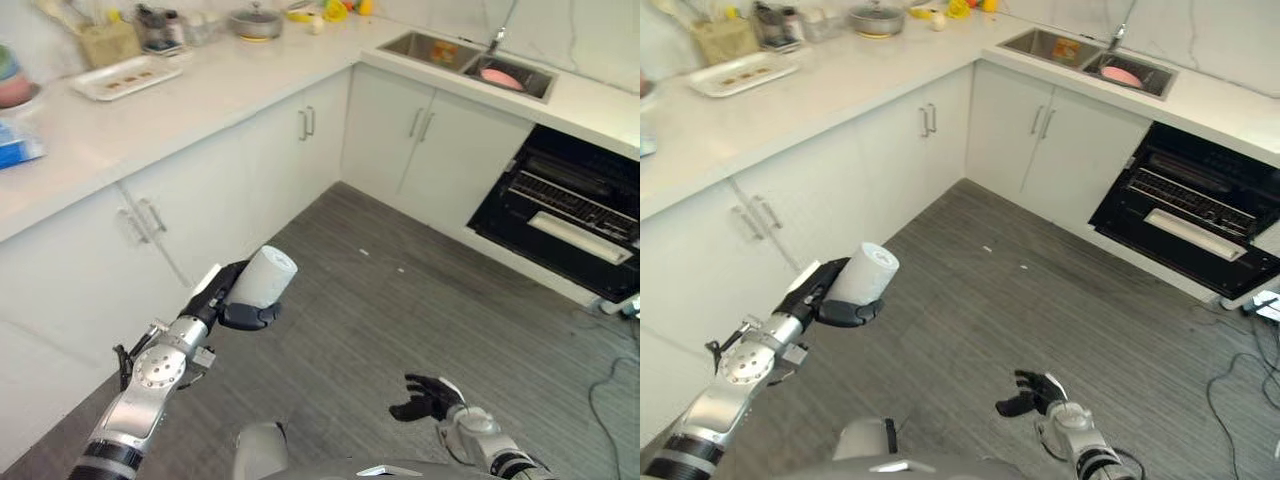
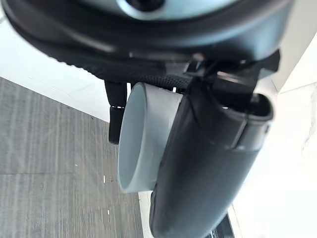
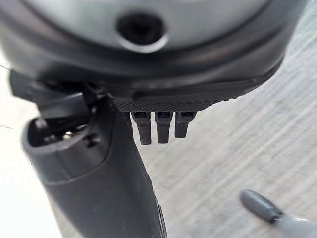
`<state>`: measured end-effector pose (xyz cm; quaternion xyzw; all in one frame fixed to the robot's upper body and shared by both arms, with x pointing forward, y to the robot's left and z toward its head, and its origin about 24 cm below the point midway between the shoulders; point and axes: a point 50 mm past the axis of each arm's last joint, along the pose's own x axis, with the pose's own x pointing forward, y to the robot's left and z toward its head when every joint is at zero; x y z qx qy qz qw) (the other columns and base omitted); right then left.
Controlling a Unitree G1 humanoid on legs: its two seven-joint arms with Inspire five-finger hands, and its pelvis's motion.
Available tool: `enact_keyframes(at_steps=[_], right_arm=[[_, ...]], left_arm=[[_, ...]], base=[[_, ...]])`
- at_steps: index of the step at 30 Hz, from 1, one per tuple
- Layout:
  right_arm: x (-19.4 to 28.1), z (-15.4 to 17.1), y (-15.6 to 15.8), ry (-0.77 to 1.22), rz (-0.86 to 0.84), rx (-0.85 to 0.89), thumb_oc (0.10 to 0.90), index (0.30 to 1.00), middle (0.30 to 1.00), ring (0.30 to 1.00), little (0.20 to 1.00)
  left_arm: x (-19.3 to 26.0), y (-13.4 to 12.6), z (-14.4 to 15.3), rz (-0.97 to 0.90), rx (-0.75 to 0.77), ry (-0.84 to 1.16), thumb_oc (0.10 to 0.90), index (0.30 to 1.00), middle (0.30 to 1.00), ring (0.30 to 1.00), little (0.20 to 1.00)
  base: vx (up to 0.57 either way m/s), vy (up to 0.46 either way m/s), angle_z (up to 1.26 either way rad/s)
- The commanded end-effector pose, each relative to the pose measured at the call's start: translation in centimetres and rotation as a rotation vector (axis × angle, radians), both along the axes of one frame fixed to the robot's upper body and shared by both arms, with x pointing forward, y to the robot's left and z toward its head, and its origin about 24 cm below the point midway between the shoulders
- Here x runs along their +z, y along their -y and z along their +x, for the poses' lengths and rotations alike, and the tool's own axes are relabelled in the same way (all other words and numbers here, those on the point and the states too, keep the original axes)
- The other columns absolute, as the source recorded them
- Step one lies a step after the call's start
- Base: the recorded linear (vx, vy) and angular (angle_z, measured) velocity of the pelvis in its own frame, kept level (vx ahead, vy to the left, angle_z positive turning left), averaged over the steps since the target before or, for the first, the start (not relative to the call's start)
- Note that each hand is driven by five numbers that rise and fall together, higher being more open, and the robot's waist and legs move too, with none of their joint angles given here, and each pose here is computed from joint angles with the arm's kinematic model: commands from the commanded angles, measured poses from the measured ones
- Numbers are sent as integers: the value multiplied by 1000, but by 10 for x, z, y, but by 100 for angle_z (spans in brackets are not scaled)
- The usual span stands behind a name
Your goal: Place the dishes in the dishwasher.
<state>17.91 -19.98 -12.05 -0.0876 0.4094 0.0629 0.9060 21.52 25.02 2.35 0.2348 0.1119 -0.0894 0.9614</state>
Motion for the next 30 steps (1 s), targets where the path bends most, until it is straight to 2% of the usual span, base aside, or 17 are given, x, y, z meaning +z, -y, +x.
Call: enact_keyframes(at_steps=[1,2,5,8,11,16,18,21,24,30], right_arm=[[58,62,-9,366,51,96,800,900,900,900,900],[71,67,-10,438,52,109,800,900,900,900,900],[72,69,-16,452,71,106,800,900,900,900,900],[72,71,-25,445,86,138,800,900,900,900,900],[76,70,-22,477,75,139,800,900,900,900,900],[85,74,-20,522,70,130,800,900,900,900,900],[96,80,-28,570,65,190,800,900,900,900,900],[100,78,-26,581,51,215,800,900,900,900,900],[107,75,-11,613,9,182,800,900,900,900,900],[116,76,-7,650,-45,218,800,900,900,900,900]], left_arm=[[63,16,16,-4,-92,330,400,300,300,300,300],[63,15,16,22,-101,329,400,300,300,300,300],[59,13,16,22,-91,317,400,300,300,300,300],[59,12,15,41,-90,307,400,300,300,300,300],[62,16,14,34,-102,338,400,300,300,300,300],[73,16,21,54,-108,388,400,300,300,300,300],[82,19,31,43,-100,441,400,300,300,300,300],[79,25,34,17,-107,440,400,300,300,300,300],[71,38,42,-7,-139,412,400,300,300,300,300],[69,33,41,-13,-119,391,400,300,300,300,300]], base=[[624,615,-108],[392,488,-129],[359,503,-156],[406,600,-35],[500,324,-52],[278,-28,-13],[471,15,-32],[388,53,-57],[655,24,-6],[417,-105,-45]])
